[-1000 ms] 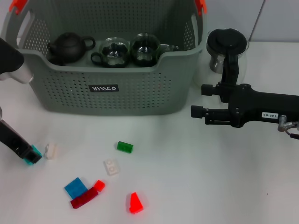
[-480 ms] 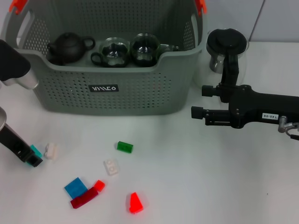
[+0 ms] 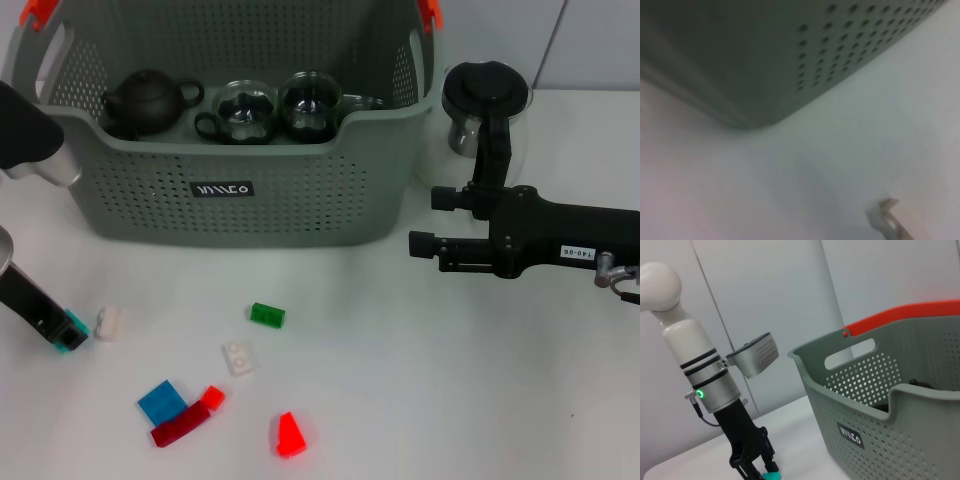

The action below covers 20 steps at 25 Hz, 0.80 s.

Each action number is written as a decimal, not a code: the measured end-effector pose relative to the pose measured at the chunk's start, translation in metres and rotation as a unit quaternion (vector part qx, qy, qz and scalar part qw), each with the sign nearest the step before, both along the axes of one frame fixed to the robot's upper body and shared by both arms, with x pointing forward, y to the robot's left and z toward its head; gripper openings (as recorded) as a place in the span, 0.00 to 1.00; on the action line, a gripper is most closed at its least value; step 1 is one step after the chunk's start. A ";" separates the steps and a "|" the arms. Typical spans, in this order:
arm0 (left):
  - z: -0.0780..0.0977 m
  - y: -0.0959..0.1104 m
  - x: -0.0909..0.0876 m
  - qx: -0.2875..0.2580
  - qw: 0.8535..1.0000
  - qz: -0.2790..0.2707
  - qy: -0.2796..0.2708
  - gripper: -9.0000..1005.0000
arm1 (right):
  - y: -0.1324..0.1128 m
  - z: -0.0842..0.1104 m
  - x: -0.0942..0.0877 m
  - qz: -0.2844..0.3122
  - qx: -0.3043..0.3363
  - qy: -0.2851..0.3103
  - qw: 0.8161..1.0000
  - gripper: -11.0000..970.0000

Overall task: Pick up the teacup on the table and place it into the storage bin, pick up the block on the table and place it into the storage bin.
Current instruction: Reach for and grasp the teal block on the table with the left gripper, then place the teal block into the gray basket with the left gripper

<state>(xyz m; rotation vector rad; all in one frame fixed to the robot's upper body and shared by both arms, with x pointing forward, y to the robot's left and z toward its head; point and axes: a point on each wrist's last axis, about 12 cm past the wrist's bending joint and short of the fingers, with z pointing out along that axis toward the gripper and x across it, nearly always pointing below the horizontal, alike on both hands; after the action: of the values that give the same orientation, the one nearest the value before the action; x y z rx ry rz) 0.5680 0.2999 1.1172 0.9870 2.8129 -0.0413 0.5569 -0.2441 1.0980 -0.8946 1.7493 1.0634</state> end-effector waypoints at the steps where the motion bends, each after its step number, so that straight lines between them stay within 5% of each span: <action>1: 0.001 0.001 0.000 0.000 1.000 0.002 -0.001 0.56 | 0.000 0.000 0.000 0.000 0.000 0.000 1.000 0.91; 8: 0.002 0.002 0.001 0.002 1.000 0.007 0.000 0.40 | -0.001 0.000 0.000 -0.001 -0.001 0.001 1.000 0.91; 13: 0.009 0.002 0.002 -0.002 1.000 0.007 -0.002 0.40 | -0.001 0.000 0.000 -0.001 -0.001 0.001 1.000 0.91; 20: 0.078 0.007 -0.004 -0.059 0.997 -0.006 -0.042 0.41 | -0.001 0.000 0.000 -0.001 -0.002 0.001 1.000 0.91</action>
<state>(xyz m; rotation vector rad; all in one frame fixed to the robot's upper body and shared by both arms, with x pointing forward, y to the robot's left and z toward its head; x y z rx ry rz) 0.5635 0.3065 1.1950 0.9572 2.6942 -0.1610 0.5566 -0.2455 1.0975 -0.8943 1.7536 1.0614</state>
